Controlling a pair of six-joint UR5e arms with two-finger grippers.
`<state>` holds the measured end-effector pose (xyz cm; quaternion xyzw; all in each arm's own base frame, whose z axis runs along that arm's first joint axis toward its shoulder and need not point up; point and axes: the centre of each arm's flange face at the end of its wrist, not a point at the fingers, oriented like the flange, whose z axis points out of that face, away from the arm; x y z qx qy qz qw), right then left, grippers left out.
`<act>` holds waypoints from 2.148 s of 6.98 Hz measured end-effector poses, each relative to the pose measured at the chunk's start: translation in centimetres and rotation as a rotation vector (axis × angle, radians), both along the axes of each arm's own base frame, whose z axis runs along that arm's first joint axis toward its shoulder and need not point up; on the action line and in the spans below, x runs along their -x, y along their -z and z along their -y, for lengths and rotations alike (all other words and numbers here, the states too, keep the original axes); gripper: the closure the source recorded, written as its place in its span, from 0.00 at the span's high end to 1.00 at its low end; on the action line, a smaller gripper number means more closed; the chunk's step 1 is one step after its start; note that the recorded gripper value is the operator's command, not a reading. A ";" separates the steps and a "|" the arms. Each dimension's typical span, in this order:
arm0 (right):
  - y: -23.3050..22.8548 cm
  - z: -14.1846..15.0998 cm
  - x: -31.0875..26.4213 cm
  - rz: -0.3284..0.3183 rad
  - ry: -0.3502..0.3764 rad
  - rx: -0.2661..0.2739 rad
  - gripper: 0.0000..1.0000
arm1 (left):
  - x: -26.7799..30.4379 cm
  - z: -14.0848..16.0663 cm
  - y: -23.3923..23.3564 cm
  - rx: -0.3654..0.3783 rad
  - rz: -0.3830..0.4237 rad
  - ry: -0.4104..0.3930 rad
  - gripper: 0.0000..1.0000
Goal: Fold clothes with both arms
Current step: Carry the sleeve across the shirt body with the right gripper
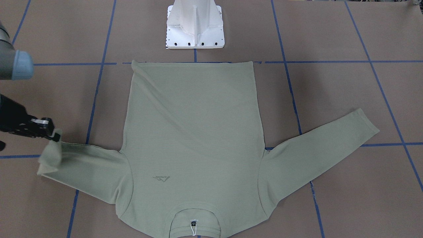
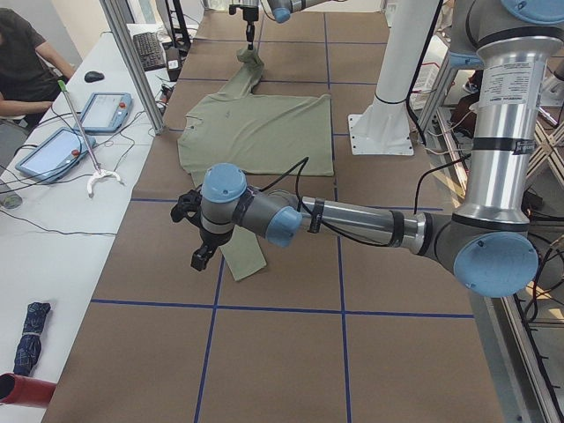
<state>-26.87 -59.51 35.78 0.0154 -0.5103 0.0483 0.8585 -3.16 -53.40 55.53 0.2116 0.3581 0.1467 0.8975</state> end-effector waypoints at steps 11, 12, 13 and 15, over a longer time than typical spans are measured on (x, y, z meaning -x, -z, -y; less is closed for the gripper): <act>32.4 -7.4 38.9 -0.093 -0.212 -0.188 1.00 | 0.0 -0.1 -0.2 0.005 0.000 0.001 1.00; 33.0 -8.2 40.5 -0.105 -0.221 -0.189 1.00 | 0.0 0.0 0.0 0.001 -0.001 0.001 1.00; 33.2 -8.5 41.0 -0.107 -0.228 -0.189 1.00 | 0.0 0.0 0.2 0.003 -0.003 0.006 1.00; 33.5 -7.3 39.3 -0.107 -0.231 -0.161 1.00 | -0.9 0.2 0.8 0.034 -0.032 0.055 1.00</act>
